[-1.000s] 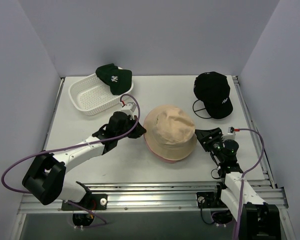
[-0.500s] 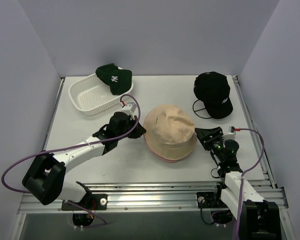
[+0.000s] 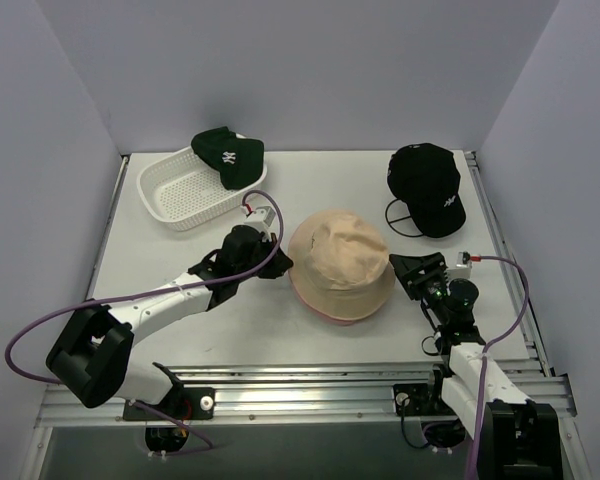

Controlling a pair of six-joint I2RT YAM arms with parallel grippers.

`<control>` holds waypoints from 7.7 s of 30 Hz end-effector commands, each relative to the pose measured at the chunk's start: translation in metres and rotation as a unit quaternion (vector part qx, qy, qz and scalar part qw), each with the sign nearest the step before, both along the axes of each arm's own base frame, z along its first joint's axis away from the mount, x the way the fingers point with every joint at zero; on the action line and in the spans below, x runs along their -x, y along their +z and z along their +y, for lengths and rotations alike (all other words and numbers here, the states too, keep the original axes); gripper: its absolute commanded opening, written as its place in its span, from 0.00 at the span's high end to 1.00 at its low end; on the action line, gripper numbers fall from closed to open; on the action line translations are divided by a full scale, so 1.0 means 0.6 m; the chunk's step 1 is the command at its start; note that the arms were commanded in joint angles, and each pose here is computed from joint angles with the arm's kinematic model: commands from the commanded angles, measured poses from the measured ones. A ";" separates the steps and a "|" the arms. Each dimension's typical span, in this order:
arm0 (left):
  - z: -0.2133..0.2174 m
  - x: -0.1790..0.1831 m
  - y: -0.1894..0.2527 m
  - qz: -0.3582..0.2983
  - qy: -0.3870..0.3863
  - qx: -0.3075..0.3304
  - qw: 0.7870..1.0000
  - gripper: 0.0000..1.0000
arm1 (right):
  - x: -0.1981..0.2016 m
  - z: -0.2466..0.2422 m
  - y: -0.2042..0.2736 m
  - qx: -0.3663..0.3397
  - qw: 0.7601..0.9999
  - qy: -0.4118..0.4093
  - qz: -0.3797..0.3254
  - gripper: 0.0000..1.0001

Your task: Stack the hats

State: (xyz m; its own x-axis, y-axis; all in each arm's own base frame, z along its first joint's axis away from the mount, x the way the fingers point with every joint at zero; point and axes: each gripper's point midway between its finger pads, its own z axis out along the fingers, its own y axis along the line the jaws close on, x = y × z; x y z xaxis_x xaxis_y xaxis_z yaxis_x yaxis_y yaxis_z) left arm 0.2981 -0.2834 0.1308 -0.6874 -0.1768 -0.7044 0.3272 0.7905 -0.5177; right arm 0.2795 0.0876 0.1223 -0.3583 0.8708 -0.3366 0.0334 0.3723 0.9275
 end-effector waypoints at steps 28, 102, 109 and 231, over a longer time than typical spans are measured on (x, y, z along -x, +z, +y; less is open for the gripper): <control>0.015 -0.008 -0.002 -0.002 0.031 -0.015 0.999 0.98 | 0.035 0.009 -0.052 -0.006 1.000 0.005 0.022 0.69; 0.111 0.003 0.122 -0.043 0.134 -0.055 0.989 0.57 | -0.004 -0.053 -0.027 0.215 0.968 -0.079 0.107 0.64; 0.116 -0.009 0.184 -0.073 0.126 -0.063 0.987 0.35 | 0.003 -0.055 0.075 0.246 0.965 -0.068 0.060 0.62; 0.083 -0.016 0.556 -0.313 0.016 0.204 0.927 0.98 | -0.054 0.284 0.489 0.163 0.931 0.143 -0.292 0.29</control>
State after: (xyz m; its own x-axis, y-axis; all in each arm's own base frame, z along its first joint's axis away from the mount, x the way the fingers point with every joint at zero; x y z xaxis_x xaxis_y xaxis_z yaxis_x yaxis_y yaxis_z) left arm 0.3244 -0.2367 0.4246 -0.2332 -0.4524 -0.8608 0.5762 0.6488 -0.4971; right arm 0.3199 0.2591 0.3776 -0.3243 0.5134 -0.7945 -0.5265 0.5998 0.6025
